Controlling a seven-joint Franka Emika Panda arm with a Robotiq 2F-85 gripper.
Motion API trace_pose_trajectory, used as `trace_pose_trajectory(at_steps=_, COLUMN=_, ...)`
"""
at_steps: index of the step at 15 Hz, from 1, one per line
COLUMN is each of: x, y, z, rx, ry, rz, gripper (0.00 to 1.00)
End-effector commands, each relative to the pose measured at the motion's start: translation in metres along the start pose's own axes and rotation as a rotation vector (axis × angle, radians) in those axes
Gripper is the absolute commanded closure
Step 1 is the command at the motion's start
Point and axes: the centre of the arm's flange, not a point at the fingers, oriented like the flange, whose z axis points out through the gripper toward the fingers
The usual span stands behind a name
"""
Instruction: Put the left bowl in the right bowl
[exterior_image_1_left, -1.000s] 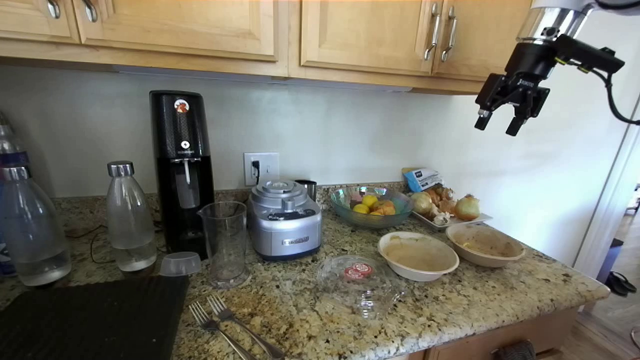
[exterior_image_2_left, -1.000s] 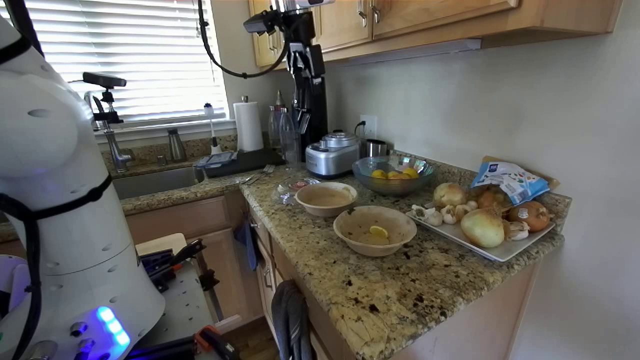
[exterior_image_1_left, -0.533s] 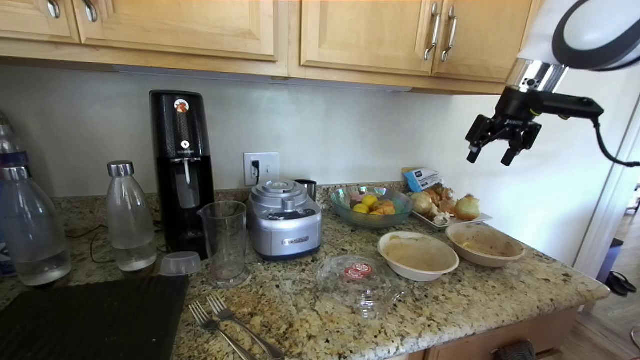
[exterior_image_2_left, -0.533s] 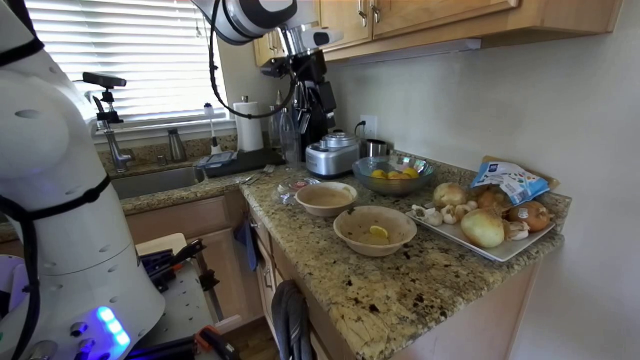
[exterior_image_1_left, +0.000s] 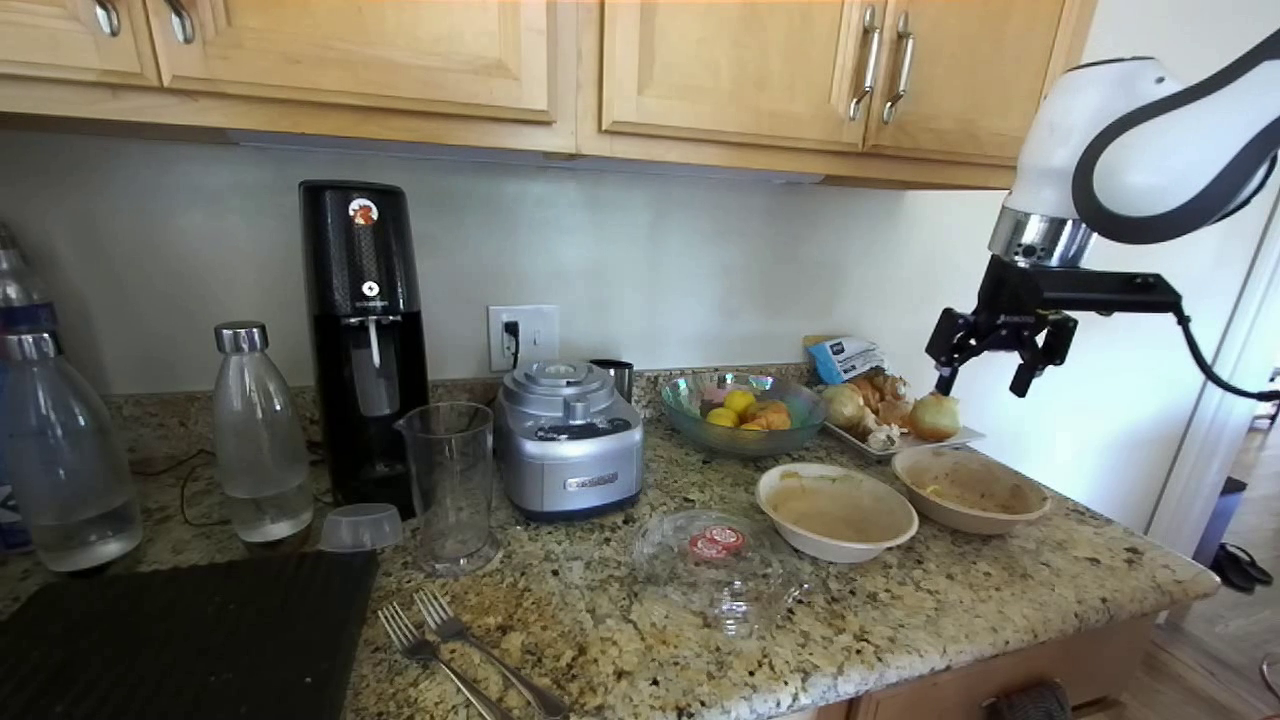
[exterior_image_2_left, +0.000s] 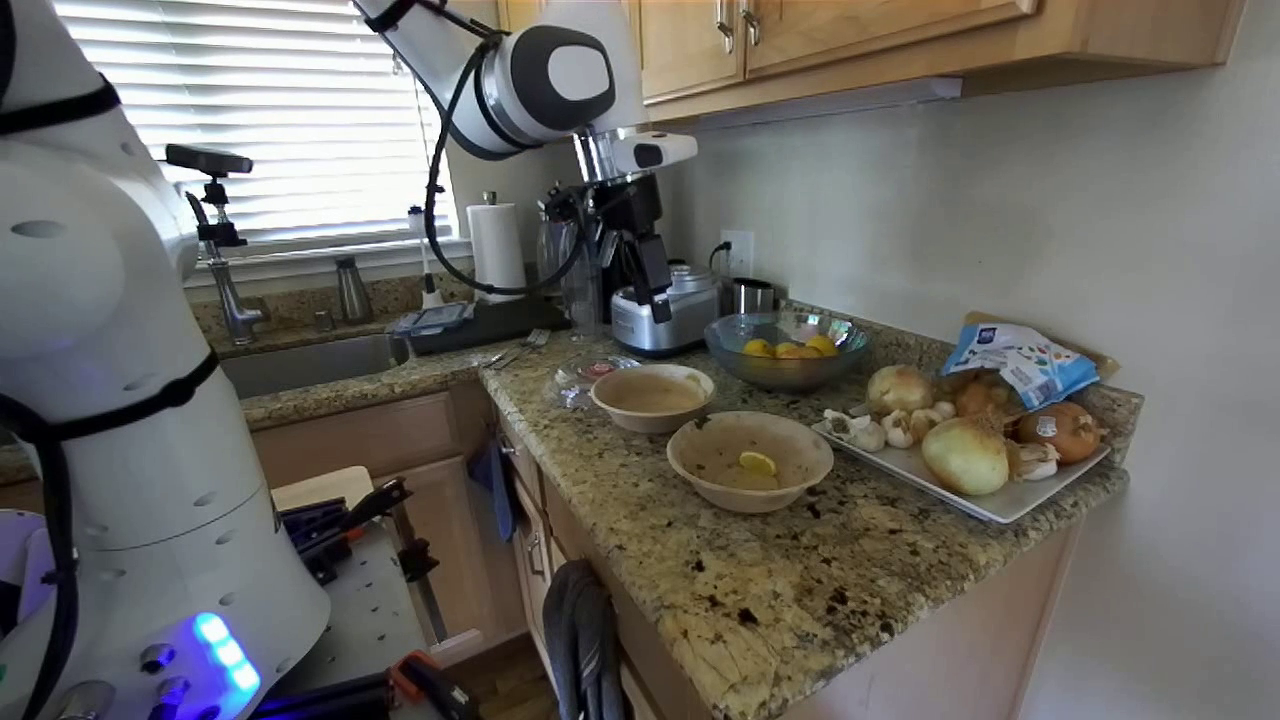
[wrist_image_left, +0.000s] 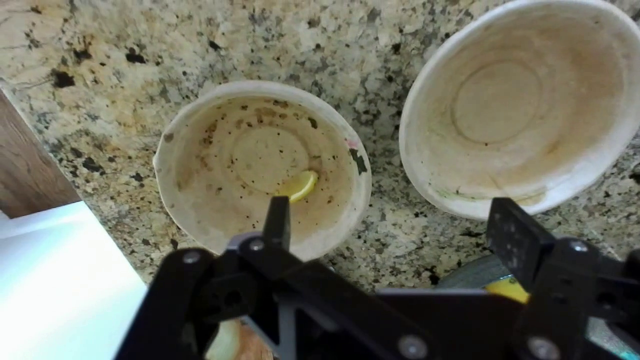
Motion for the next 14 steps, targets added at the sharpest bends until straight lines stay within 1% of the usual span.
trace_pose_trajectory(at_steps=1, x=0.0, y=0.0, z=0.0, rx=0.0, ry=0.0, rz=0.001, gripper=0.0)
trace_pose_trajectory(at_steps=4, x=0.001, y=0.0, z=-0.001, rx=0.001, ry=0.002, rz=0.003, gripper=0.0)
trace_pose_trajectory(at_steps=6, x=-0.002, y=-0.005, z=0.011, rx=-0.001, ry=-0.013, rz=0.074, gripper=0.0)
trace_pose_trajectory(at_steps=8, x=-0.006, y=-0.008, z=0.028, rx=0.011, ry=-0.025, rz=0.171, gripper=0.0)
trace_pose_trajectory(at_steps=10, x=-0.008, y=-0.008, z=0.046, rx=0.006, ry=-0.042, rz=0.262, gripper=0.0)
trace_pose_trajectory(at_steps=14, x=-0.012, y=-0.009, z=0.089, rx=0.039, ry=-0.078, rz=0.372, gripper=0.0)
